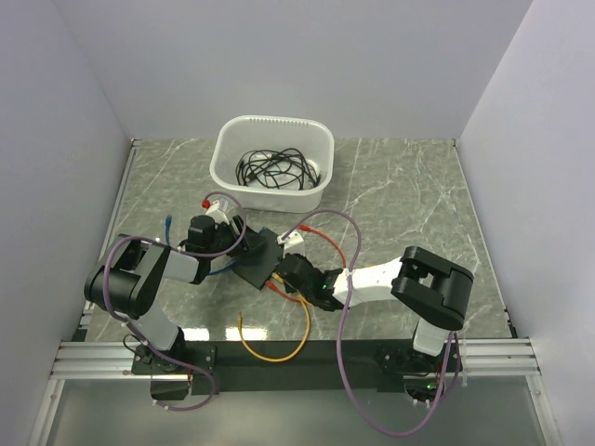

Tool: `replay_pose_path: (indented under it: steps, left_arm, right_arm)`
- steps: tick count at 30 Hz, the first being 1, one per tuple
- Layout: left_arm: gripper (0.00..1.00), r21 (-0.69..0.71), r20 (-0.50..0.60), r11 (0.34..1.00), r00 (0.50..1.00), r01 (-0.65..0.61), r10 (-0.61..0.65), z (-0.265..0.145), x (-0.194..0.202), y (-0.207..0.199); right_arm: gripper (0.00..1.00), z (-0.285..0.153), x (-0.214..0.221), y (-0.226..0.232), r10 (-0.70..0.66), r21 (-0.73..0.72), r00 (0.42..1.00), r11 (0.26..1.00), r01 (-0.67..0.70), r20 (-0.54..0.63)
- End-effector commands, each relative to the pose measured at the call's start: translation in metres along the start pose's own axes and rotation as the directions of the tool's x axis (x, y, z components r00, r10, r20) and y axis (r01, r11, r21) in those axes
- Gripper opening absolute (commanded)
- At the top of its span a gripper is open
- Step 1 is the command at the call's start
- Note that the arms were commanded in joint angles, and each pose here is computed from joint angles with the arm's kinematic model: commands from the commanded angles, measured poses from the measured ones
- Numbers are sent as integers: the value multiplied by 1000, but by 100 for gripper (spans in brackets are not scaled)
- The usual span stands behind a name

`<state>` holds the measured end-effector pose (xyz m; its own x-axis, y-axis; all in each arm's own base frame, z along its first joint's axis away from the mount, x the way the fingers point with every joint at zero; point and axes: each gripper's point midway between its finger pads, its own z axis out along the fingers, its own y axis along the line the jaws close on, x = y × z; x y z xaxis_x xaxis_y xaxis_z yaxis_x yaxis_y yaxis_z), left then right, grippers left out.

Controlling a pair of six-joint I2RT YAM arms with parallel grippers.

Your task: Insert the plug into the switch port

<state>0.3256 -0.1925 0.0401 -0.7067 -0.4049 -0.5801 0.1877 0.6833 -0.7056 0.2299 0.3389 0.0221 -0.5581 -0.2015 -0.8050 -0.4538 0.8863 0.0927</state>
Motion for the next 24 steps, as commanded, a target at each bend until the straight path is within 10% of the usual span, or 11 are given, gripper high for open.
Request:
replay_pose_path:
  steps: [1, 24]
  left_arm:
    - [64, 11, -33, 1000, 999, -23, 23, 4, 8, -2]
    - [62, 17, -61, 1000, 998, -10, 11, 9, 19, -1]
  right_arm:
    - [0, 0, -30, 13, 28, -9, 996, 1000, -28, 80]
    - [0, -1, -42, 37, 18, -77, 992, 997, -8, 128]
